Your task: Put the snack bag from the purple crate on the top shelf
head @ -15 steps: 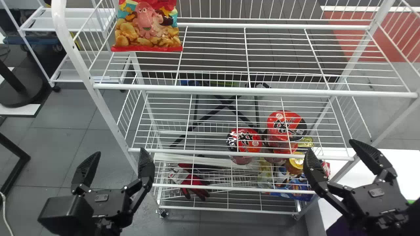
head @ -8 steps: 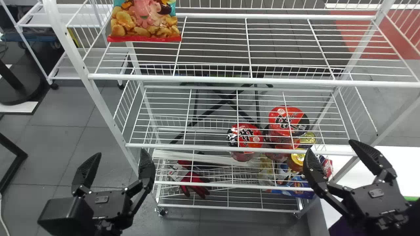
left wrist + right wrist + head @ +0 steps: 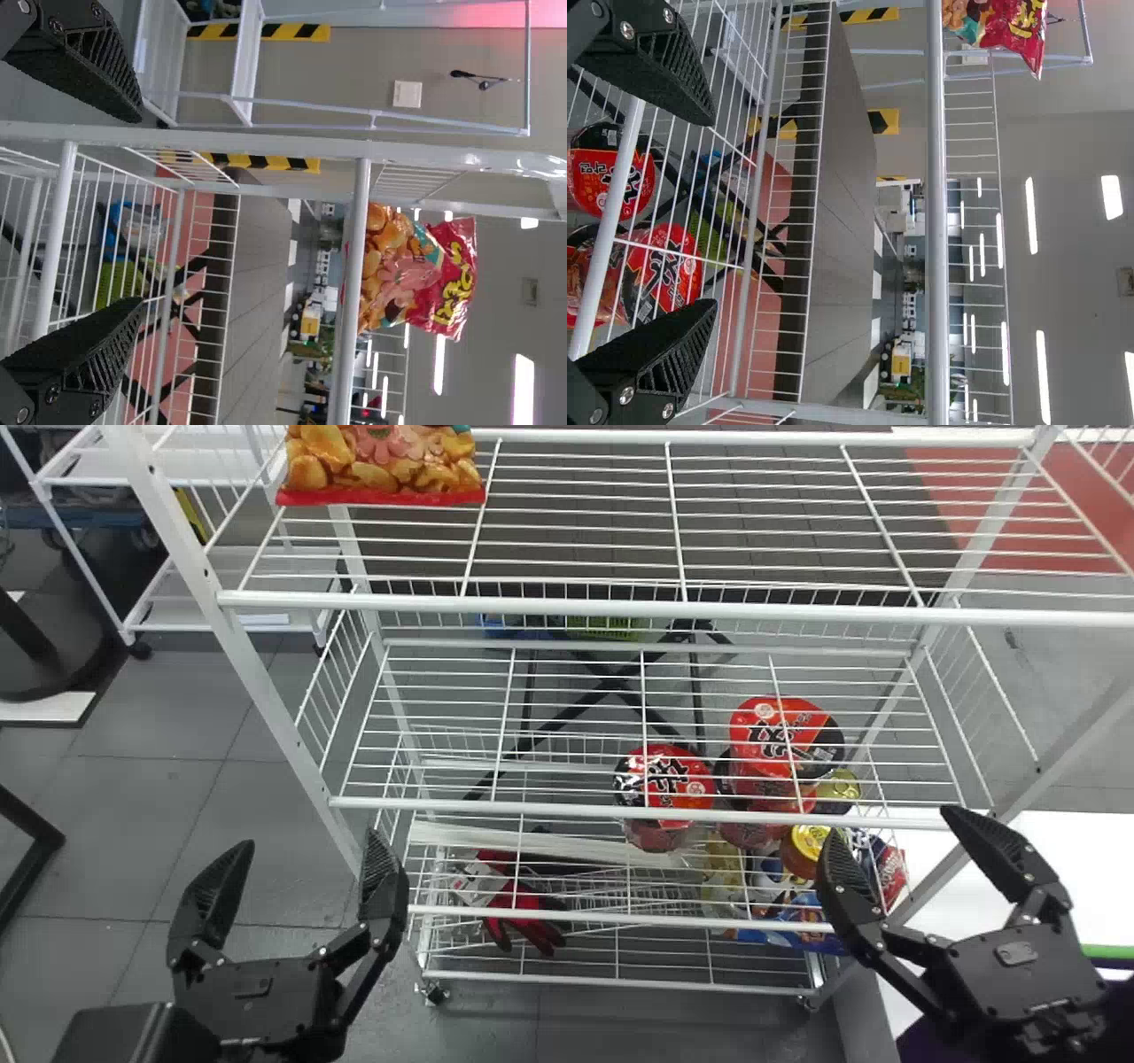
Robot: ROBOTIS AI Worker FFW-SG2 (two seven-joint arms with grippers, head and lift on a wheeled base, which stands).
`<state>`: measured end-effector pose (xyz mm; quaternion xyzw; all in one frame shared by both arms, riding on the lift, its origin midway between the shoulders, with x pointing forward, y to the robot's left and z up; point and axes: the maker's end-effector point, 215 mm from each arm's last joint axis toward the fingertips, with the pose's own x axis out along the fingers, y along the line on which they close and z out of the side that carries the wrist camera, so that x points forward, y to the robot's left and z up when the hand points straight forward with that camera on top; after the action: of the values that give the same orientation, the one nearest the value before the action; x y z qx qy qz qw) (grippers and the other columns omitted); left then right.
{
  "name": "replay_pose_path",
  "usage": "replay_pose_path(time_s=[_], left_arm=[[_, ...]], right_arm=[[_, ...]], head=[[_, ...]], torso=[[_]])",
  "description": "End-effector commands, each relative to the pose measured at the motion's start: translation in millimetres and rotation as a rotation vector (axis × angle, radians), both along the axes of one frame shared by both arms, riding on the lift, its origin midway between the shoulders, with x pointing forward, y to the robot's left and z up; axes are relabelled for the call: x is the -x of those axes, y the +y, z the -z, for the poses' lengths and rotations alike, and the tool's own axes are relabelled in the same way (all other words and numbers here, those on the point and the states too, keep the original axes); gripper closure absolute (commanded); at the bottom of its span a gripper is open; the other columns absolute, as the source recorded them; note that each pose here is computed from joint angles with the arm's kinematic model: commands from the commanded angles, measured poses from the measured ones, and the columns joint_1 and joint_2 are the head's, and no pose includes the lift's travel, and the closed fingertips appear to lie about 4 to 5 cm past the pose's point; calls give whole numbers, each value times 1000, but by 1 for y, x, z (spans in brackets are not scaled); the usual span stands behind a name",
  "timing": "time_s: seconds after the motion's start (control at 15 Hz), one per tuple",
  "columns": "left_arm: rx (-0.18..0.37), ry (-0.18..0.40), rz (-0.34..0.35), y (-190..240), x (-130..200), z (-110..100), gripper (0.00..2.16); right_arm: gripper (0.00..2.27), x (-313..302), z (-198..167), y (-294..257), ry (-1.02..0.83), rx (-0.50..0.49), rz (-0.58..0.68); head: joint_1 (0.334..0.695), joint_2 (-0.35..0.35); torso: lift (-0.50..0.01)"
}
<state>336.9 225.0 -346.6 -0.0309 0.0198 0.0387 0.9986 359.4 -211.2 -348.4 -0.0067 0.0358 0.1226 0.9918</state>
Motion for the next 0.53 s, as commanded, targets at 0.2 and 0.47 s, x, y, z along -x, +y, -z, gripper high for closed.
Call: replay_pose_path(time_s=[0.2, 0.47], left_arm=[[8, -47, -12, 3, 16, -12, 80], [18, -98, -12, 3, 30, -24, 80]], right_arm=[[80, 9, 3, 4, 4, -1, -11], [80, 14, 1, 16, -7, -9, -34]], head=[[695, 27], [695, 45]], torso=[[-296], [-311]])
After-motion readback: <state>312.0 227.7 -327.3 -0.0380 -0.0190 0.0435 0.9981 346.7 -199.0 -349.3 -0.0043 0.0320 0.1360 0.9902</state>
